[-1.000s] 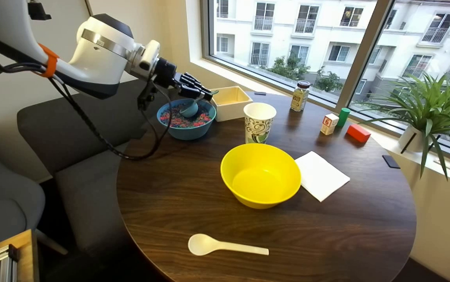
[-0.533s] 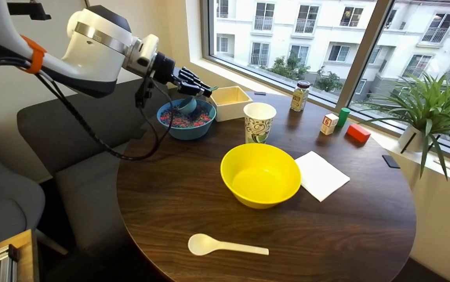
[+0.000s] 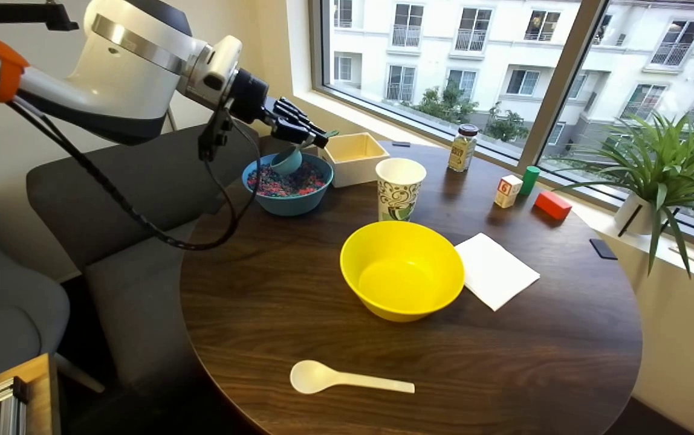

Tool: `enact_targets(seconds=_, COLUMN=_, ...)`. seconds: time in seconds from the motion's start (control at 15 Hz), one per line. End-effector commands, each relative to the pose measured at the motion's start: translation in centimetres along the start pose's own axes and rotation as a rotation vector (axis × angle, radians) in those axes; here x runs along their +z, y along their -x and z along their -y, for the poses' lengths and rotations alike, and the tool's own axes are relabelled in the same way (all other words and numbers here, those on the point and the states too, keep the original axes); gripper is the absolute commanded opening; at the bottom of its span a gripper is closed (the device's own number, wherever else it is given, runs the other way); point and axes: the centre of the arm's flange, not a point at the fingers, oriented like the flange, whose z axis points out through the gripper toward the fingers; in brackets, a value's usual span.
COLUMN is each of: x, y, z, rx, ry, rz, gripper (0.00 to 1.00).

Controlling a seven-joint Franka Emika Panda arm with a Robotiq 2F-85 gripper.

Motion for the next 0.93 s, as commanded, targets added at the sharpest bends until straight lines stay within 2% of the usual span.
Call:
enact_targets(seconds=0.0, x=-2.7, y=-1.4, z=-3.7, rx=-0.016, ry=0.039, rz=0.009, gripper=0.06)
enact_targets(seconds=0.27, x=-4.4, y=-3.1, z=-7.1, rx=-0.001, ry=0.062, rz=-0.02, gripper=0.06)
enact_targets(seconds=0.33, x=-2.6, y=-2.9, z=-4.2, rx=-0.002, ry=0.044, rz=-0.023, gripper=0.26)
enact_targets(seconds=0.53, x=-3.6, y=-3.6, z=-5.9, rx=0.003, ry=0.054, rz=-0.041, gripper=0.26)
enact_targets(seconds=0.87, x=-3.7, y=-3.3, z=-6.1, rx=-0.001, ry=0.056, rz=-0.04, gripper=0.26)
